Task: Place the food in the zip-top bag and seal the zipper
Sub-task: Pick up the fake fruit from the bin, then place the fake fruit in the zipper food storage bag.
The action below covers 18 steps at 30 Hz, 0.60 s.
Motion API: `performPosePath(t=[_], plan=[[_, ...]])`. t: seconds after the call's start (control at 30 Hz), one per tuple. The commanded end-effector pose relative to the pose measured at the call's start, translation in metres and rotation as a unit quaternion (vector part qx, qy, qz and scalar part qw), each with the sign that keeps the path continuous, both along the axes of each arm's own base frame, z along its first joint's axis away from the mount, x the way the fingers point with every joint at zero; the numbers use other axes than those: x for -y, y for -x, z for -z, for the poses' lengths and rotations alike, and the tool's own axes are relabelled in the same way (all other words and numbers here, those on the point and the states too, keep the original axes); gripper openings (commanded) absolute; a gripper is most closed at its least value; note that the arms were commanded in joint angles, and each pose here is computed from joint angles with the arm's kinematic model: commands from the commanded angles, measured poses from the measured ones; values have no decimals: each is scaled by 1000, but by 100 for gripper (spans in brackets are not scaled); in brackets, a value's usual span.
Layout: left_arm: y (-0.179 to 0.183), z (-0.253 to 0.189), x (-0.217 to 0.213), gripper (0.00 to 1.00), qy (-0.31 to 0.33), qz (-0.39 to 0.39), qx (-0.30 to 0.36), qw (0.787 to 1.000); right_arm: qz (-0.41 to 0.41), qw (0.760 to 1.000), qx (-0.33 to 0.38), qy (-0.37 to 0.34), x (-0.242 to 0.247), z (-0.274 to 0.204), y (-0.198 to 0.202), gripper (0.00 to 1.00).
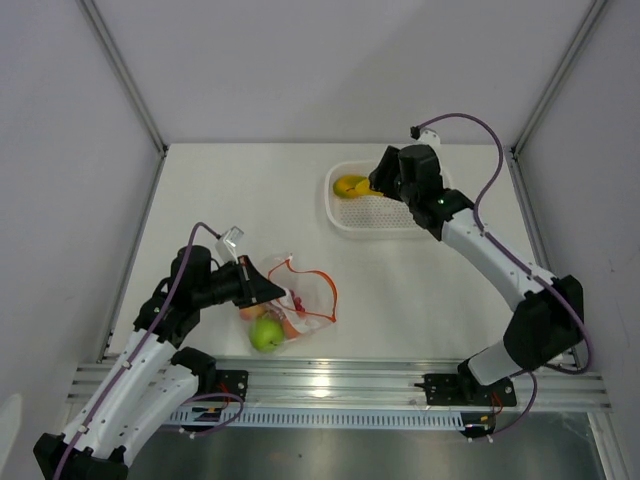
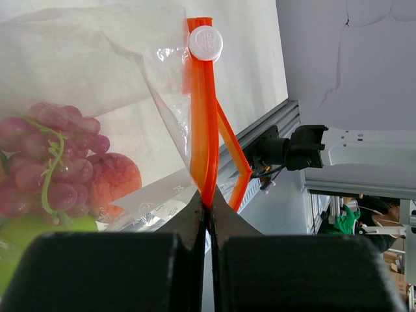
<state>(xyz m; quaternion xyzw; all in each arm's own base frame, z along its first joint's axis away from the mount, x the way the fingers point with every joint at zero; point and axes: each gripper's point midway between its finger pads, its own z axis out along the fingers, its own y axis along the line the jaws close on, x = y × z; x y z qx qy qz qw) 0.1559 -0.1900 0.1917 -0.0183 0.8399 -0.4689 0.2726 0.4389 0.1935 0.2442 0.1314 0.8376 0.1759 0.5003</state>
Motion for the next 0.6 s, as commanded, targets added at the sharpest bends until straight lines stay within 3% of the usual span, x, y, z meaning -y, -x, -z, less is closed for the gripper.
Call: performPosePath(t=[0.0, 0.2, 0.37, 0.57], plan=[[-3, -12, 2, 1, 15, 5, 19, 1000, -72, 995, 57, 31, -18, -31, 41, 29], [-5, -14, 4, 1, 16, 9, 17, 1000, -150, 979, 124, 64, -39, -58, 122, 30], [-9, -13, 6, 1, 11, 11, 13, 1000, -228, 962, 144, 52, -63, -57, 176, 29], [-12, -13, 7, 0, 12, 9, 9, 1000, -302, 940, 148, 54, -92, -46, 218, 29]])
